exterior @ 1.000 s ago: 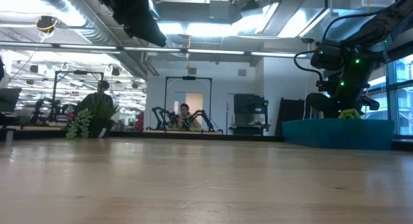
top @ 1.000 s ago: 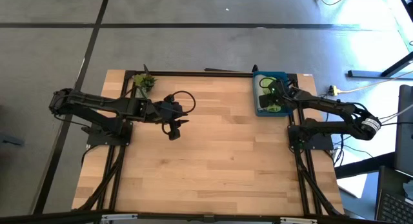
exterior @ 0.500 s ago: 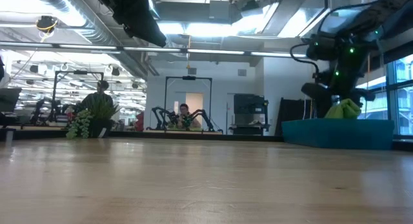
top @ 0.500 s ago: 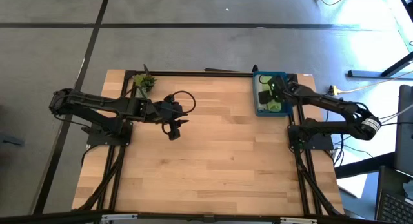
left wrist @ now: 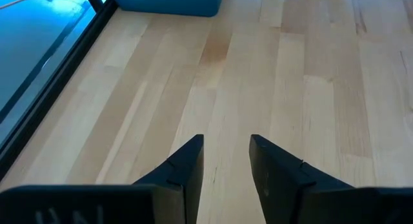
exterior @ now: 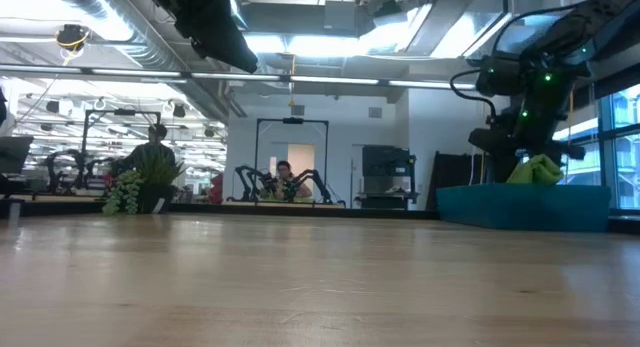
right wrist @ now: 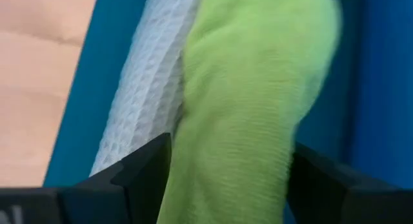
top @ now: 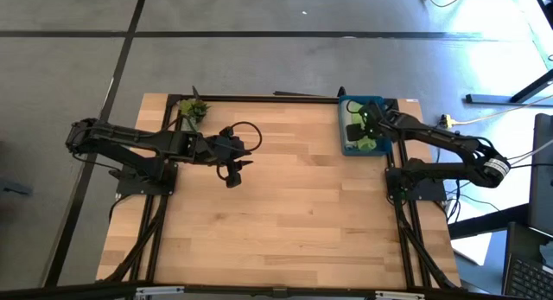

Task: Roll microfiber towels into tight, uniform cylinder then place into a basket
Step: Put the green towel into the blue bin

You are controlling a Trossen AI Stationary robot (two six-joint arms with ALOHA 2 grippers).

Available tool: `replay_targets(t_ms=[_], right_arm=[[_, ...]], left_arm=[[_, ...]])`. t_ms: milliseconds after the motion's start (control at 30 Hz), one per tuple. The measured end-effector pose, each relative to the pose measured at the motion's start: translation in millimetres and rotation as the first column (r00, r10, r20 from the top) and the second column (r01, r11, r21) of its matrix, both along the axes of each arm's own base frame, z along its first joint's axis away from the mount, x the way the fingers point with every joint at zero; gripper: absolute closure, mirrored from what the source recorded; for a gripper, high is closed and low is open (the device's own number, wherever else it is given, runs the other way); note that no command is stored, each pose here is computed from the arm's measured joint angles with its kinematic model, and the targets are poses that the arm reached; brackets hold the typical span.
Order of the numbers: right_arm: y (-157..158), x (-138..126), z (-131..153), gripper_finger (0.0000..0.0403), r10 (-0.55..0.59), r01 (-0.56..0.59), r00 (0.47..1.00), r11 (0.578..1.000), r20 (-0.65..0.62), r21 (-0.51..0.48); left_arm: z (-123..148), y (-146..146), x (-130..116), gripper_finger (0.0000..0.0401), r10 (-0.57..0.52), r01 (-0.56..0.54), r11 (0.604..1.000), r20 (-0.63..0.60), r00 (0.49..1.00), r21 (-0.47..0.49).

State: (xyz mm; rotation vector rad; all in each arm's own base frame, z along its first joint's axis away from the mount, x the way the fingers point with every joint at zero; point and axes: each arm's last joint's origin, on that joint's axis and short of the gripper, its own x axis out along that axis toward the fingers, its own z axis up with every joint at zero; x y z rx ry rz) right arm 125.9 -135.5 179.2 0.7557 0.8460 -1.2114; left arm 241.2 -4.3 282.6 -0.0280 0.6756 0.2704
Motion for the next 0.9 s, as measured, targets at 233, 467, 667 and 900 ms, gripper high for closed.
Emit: replay_targets(t_ms=[233, 467, 667, 900], right_arm=[[4.2, 0.1, -19.1, 0.0138, 0.049, -0.052, 0.994, 0.998, 0.102, 0.03], [4.3, -0.7, -22.2, 0.0138, 0.021, -0.023, 0.993, 1.0, 0.113, 0.019], [2.4, -2.9, -21.6, 0.0138, -0.07, 0.073, 0.995, 0.997, 0.075, -0.038], [4.8, 0.8, -22.0, 0.0138, 0.069, -0.074, 0.988, 0.997, 0.135, 0.034]], left_arm=[[0.0, 0.0, 0.0, 0.0284, 0.0, 0.0, 1.0, 0.0, 1.0, 0.0], [0.0, 0.0, 0.0, 0.0284, 0.002, -0.002, 1.0, 0.0, 1.0, -0.003], [0.0, 0.0, 0.0, 0.0284, 0.002, -0.002, 1.0, 0.001, 1.0, -0.003], [0.0, 0.0, 0.0, 0.0284, 0.002, -0.002, 1.0, 0.001, 1.0, -0.003]])
